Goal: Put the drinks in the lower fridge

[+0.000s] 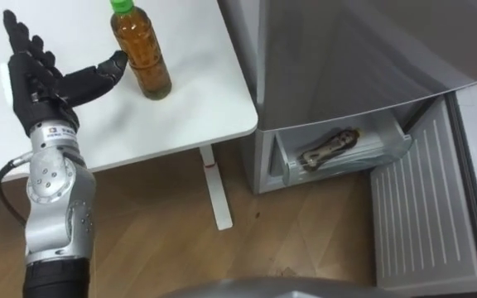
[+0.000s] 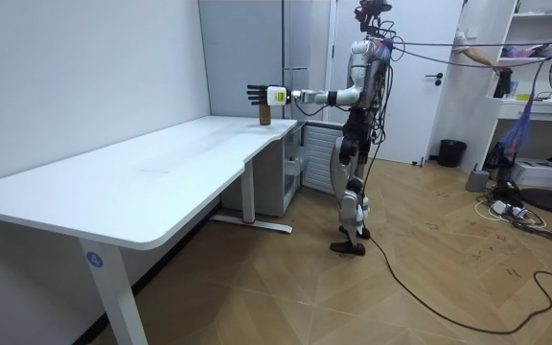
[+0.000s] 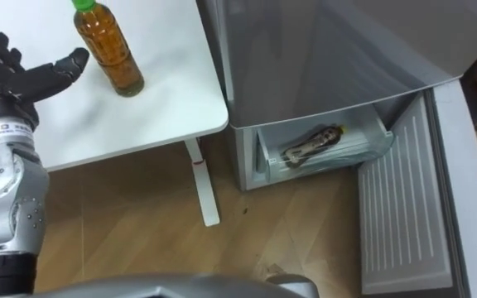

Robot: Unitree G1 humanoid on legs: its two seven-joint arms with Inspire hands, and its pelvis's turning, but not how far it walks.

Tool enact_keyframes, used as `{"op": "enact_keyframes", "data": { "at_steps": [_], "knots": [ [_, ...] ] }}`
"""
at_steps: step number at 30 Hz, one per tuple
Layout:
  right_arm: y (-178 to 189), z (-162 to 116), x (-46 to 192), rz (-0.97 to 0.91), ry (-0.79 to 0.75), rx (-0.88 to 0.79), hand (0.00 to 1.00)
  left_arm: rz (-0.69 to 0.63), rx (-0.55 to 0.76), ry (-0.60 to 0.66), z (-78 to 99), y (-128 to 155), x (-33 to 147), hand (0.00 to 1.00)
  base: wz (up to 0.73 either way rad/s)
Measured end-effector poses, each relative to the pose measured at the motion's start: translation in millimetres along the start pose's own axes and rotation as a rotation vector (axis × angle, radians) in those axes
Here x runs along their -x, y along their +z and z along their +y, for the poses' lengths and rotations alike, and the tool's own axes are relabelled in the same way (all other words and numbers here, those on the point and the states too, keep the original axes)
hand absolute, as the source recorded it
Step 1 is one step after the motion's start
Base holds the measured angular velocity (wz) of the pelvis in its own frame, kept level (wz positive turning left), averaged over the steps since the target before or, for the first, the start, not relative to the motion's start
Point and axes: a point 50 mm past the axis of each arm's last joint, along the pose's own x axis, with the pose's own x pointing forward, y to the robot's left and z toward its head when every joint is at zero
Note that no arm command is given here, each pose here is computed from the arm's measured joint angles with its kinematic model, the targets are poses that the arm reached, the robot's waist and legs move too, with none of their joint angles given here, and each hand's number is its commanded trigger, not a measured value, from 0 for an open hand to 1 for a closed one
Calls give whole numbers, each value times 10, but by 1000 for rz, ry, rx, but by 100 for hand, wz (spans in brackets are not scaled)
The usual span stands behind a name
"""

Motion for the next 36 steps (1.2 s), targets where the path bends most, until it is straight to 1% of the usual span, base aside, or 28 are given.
{"op": "enact_keyframes", "data": {
  "at_steps": [3, 8, 12, 15, 20, 24, 31, 36],
  "knots": [
    [-42, -4, 2, 29, -2, 1, 0, 44, 8, 8, 16, -71, -6, 0, 0],
    [-75, -6, 4, 63, -1, 28, 0, 75, 53, 0, -68, -68, -130, 0, -3],
    [-83, -3, 6, 77, 13, 59, 0, 87, 51, -15, -125, -39, -205, 0, -9],
    [-110, -6, 10, 86, 20, 91, 0, 93, 36, -13, -95, -21, -226, 0, -12],
    [-202, -7, 20, 113, 37, 81, 0, 77, 37, 5, -21, 38, -283, 0, -4],
    [-206, -10, 21, 115, 36, 109, 0, 100, 15, 14, 26, -3, -321, 0, -1],
    [-209, -20, 21, 116, 33, 92, 0, 128, 13, 3, 11, -48, -363, 0, -5],
    [-214, -25, 22, 117, 32, 92, 0, 122, 17, -4, -14, -23, -404, 0, -4]
  ]
}}
